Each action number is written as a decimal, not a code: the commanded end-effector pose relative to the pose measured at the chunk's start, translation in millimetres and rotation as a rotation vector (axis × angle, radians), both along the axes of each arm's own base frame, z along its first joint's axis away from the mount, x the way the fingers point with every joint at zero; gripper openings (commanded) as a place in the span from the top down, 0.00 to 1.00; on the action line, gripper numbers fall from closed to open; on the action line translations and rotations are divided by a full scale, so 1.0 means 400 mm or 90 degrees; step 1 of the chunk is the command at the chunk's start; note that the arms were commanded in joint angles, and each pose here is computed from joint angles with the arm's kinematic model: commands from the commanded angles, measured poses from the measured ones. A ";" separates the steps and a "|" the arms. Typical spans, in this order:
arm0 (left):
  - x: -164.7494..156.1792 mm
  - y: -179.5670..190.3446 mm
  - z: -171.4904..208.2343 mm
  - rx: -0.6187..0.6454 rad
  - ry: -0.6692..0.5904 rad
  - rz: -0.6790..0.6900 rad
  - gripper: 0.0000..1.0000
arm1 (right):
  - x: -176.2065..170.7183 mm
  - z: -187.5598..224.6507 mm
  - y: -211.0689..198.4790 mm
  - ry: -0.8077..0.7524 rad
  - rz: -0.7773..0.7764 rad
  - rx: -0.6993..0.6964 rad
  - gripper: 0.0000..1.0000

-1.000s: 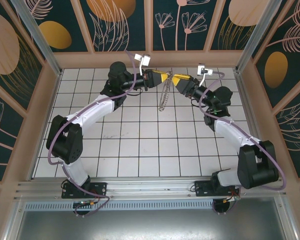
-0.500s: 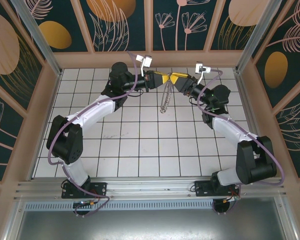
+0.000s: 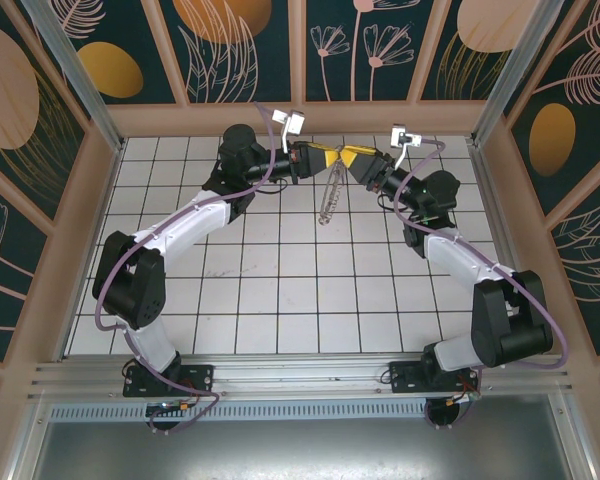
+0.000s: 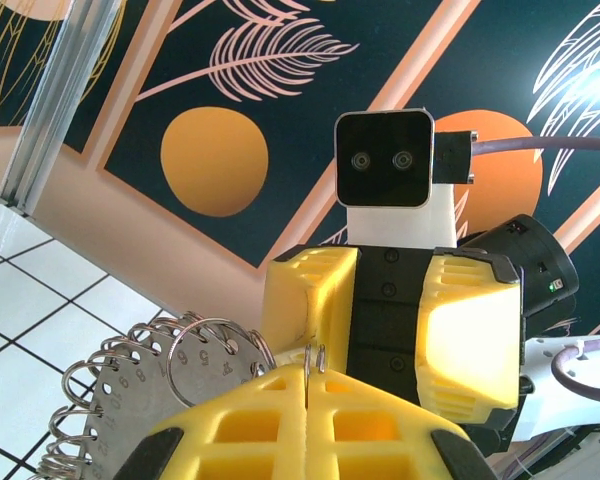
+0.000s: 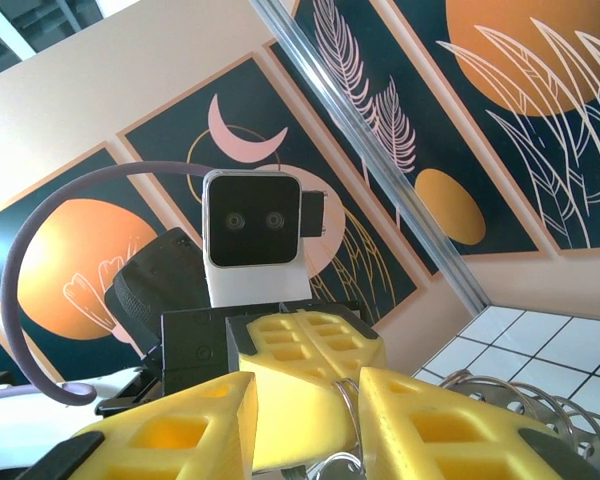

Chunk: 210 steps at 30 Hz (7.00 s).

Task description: Put the keys on the keyring

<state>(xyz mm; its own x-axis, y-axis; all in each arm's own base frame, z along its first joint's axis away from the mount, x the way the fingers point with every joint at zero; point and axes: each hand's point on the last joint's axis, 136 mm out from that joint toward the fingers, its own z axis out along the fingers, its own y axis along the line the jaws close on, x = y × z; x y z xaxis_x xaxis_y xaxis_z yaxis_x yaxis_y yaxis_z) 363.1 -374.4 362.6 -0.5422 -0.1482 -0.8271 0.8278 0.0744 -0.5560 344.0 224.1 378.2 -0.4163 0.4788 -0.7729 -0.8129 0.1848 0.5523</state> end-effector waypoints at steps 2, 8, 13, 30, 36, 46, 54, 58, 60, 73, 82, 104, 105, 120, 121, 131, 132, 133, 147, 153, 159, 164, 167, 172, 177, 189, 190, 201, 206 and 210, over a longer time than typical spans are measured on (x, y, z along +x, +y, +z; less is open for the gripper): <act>-0.032 0.015 0.111 -0.044 -0.073 0.007 1.00 | -0.015 -0.004 0.002 -0.011 0.006 0.009 0.68; -0.029 0.015 0.110 -0.044 -0.073 0.011 1.00 | -0.021 -0.014 0.001 -0.005 0.007 0.010 0.68; -0.027 0.013 0.105 -0.044 -0.069 0.010 1.00 | -0.024 -0.013 0.004 -0.006 0.010 0.011 0.74; -0.031 0.008 0.100 -0.047 -0.066 0.005 1.00 | -0.009 0.003 0.045 -0.009 0.027 0.018 0.79; -0.036 0.002 0.086 -0.045 -0.062 -0.003 1.00 | 0.004 0.014 0.051 -0.006 0.029 0.030 0.82; -0.041 -0.003 0.068 -0.042 -0.054 -0.009 1.00 | 0.014 0.021 0.064 -0.003 0.036 0.037 0.85; -0.046 -0.006 0.060 -0.042 -0.050 -0.011 1.00 | 0.017 0.030 0.062 -0.002 0.037 0.052 1.00; -0.043 -0.001 0.058 -0.044 -0.049 0.000 1.00 | 0.011 0.028 0.058 -0.005 0.037 0.049 1.00; -0.043 0.002 0.061 -0.046 -0.049 0.004 1.00 | 0.008 0.025 0.040 -0.005 0.022 0.048 0.81; -0.060 0.004 0.085 -0.061 -0.055 -0.014 1.00 | -0.044 0.052 -0.028 -0.046 -0.013 0.008 0.66; -0.061 0.003 0.089 -0.063 -0.054 -0.016 1.00 | -0.038 0.048 -0.011 -0.042 0.014 0.004 0.62; -0.053 0.004 0.092 -0.063 -0.058 -0.005 1.00 | -0.040 -0.007 0.016 -0.006 0.024 0.000 0.77; -0.052 0.005 0.094 -0.064 -0.059 -0.003 1.00 | -0.041 -0.007 0.016 -0.005 0.025 0.001 0.80; -0.045 0.006 0.101 -0.064 -0.064 0.007 1.00 | -0.046 -0.014 -0.006 -0.008 0.015 -0.015 1.00; -0.036 0.005 0.090 -0.049 -0.066 0.016 0.96 | -0.044 -0.015 -0.012 -0.012 0.015 -0.026 1.00; 0.003 0.091 0.103 0.096 -0.164 0.070 0.49 | 0.009 -0.039 -0.032 -0.042 0.080 -0.175 1.00; 0.001 0.092 0.099 0.110 -0.172 0.061 0.47 | 0.013 -0.044 -0.030 -0.041 0.089 -0.187 1.00; 0.001 0.091 0.100 0.122 -0.177 0.052 0.46 | 0.013 -0.048 -0.024 -0.046 0.105 -0.201 1.00; 0.019 0.033 0.035 0.161 -0.135 -0.084 0.57 | 0.039 -0.036 0.011 -0.073 0.238 -0.259 1.00; 0.023 0.022 0.023 0.141 -0.115 -0.103 0.62 | 0.040 -0.037 0.025 -0.074 0.248 -0.258 1.00; 0.030 0.010 0.013 0.122 -0.095 -0.116 0.63 | 0.033 -0.032 0.031 -0.082 0.249 -0.259 1.00; 0.037 0.008 -0.003 0.123 -0.085 -0.113 0.63 | 0.024 -0.017 0.031 -0.090 0.244 -0.260 1.00; 0.036 0.008 -0.014 0.124 -0.080 -0.113 0.63 | 0.022 -0.007 0.030 -0.098 0.238 -0.260 1.00; 0.034 0.009 -0.030 0.125 -0.073 -0.116 0.63 | 0.025 0.000 0.029 -0.100 0.230 -0.259 1.00; 0.030 0.006 -0.038 0.120 -0.070 -0.125 0.68 | 0.030 0.002 0.029 -0.100 0.222 -0.256 1.00; 0.021 -0.007 -0.036 0.110 -0.080 -0.136 0.73 | 0.031 -0.005 0.039 -0.096 0.226 -0.250 1.00; 0.020 -0.009 -0.033 0.107 -0.082 -0.137 0.73 | 0.031 -0.006 0.040 -0.097 0.227 -0.250 1.00; 0.029 -0.019 -0.027 0.094 -0.087 -0.119 1.00 | 0.020 -0.007 0.045 -0.094 0.231 -0.251 1.00; 0.036 -0.009 -0.015 0.074 -0.081 -0.082 1.00 | 0.024 0.048 0.021 -0.099 0.161 -0.241 0.77; 0.020 0.004 0.020 0.041 -0.097 -0.066 1.00 | 0.006 0.098 -0.026 -0.110 0.080 -0.216 0.67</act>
